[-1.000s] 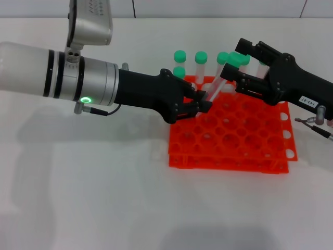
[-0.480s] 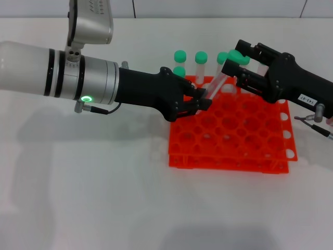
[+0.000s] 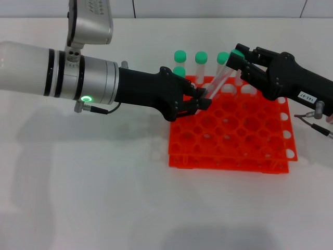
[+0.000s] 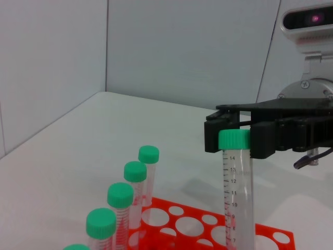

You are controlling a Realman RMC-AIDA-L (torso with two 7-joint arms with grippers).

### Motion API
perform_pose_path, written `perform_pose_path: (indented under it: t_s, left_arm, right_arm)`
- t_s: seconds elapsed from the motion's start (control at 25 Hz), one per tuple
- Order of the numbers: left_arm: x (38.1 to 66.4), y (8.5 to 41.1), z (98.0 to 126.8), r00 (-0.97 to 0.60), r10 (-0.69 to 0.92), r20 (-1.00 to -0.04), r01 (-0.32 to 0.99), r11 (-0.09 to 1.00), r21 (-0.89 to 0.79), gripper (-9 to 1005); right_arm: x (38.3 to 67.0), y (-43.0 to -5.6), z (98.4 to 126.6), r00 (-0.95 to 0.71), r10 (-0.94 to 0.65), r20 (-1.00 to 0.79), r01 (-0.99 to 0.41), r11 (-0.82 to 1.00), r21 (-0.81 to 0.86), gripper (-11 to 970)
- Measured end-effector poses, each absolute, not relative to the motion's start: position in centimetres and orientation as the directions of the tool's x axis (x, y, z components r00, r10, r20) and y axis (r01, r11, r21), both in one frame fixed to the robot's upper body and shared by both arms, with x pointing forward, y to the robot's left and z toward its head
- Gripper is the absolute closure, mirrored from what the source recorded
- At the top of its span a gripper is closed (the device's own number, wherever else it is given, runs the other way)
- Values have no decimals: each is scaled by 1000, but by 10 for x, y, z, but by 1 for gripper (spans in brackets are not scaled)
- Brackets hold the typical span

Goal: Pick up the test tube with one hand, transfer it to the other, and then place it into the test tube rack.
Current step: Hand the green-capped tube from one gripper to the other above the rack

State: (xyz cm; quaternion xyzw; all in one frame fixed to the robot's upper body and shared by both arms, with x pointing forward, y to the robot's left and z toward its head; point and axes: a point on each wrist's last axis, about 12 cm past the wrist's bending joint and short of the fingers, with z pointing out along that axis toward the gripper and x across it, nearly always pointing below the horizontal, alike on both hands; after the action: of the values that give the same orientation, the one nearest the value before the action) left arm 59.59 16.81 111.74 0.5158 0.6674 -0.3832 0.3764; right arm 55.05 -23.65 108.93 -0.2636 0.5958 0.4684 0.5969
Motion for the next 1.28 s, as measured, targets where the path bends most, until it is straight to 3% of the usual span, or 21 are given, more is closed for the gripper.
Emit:
perform_pose_path:
  t_s: [0.36,1.0,1.2,1.28]
  left_arm:
    - [598,168,1119,-197,398,-896,973,190,-129,757]
    - [601,175,1136,-321,364,-874,935,266,-233,750]
    - [594,187,1146,-362,379,-852,922,281,-266,575]
    - [588,198,1153,-377,376,-846,912,313,-267,396]
  right_arm:
    - [551,-237,1090,-146,247,-958,-872,426,243,702]
    - [551,-239,1091,-152,249,-957,-873,419,248,682]
    - [553,-241,1094,-147,240,-959,-877,417,239,675]
    - [554,-241,1094,-144,236,-961,-879,417,233,673]
